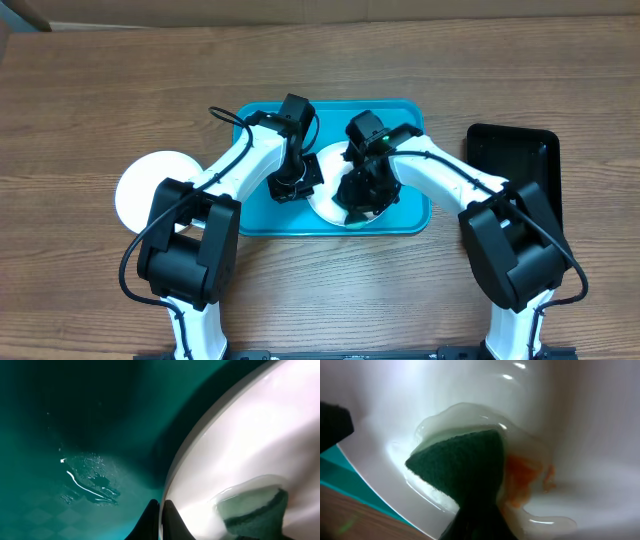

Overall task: Clean dirty plates on tray and stack at the side
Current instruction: 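Scrub the sauced plate with the sponge in the right gripper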

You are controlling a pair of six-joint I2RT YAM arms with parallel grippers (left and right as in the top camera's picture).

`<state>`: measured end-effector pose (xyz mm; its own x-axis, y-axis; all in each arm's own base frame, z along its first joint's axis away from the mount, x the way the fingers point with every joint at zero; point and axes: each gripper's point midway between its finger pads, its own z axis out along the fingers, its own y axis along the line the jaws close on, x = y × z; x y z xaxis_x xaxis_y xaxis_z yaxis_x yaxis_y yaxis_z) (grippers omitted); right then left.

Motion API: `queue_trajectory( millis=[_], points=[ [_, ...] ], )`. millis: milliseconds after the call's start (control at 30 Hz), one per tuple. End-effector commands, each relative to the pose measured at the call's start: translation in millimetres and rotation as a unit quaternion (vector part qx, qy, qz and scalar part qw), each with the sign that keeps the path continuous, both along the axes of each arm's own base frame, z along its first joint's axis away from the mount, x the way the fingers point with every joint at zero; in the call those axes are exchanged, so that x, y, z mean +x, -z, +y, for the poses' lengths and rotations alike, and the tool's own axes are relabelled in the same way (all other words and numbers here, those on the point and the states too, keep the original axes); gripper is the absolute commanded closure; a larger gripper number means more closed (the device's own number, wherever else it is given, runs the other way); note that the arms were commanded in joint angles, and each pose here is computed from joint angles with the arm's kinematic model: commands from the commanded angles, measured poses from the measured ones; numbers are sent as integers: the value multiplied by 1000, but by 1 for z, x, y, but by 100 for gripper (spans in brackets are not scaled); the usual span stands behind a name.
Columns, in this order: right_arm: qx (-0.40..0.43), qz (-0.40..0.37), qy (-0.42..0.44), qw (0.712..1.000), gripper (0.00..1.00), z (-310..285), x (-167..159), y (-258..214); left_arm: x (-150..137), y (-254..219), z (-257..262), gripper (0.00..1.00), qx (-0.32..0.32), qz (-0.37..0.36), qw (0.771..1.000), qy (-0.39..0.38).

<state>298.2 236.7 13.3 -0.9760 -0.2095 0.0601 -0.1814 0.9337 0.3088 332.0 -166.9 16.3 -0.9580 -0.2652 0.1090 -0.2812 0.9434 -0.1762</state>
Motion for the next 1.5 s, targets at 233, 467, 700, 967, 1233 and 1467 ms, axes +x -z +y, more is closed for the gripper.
queue_trajectory(
  millis=[233,467,700,967,1233,1467],
  points=[
    [-53,-17,113,992,96,-64,51,14,-11,9,14,96,40,18,999,7],
    [70,-8,64,995,96,-29,53,0,-11,9,14,96,40,18,999,11],
    [85,-26,34,995,96,-19,55,-37,-10,9,14,96,40,17,999,12],
    [64,-89,33,993,96,-23,72,-70,-10,9,14,96,40,17,999,12],
    [3,-83,35,996,96,-41,67,-40,-11,9,14,96,39,18,999,12],
    [0,-46,50,998,96,-40,57,-7,-11,9,14,96,38,18,999,12]
  ],
)
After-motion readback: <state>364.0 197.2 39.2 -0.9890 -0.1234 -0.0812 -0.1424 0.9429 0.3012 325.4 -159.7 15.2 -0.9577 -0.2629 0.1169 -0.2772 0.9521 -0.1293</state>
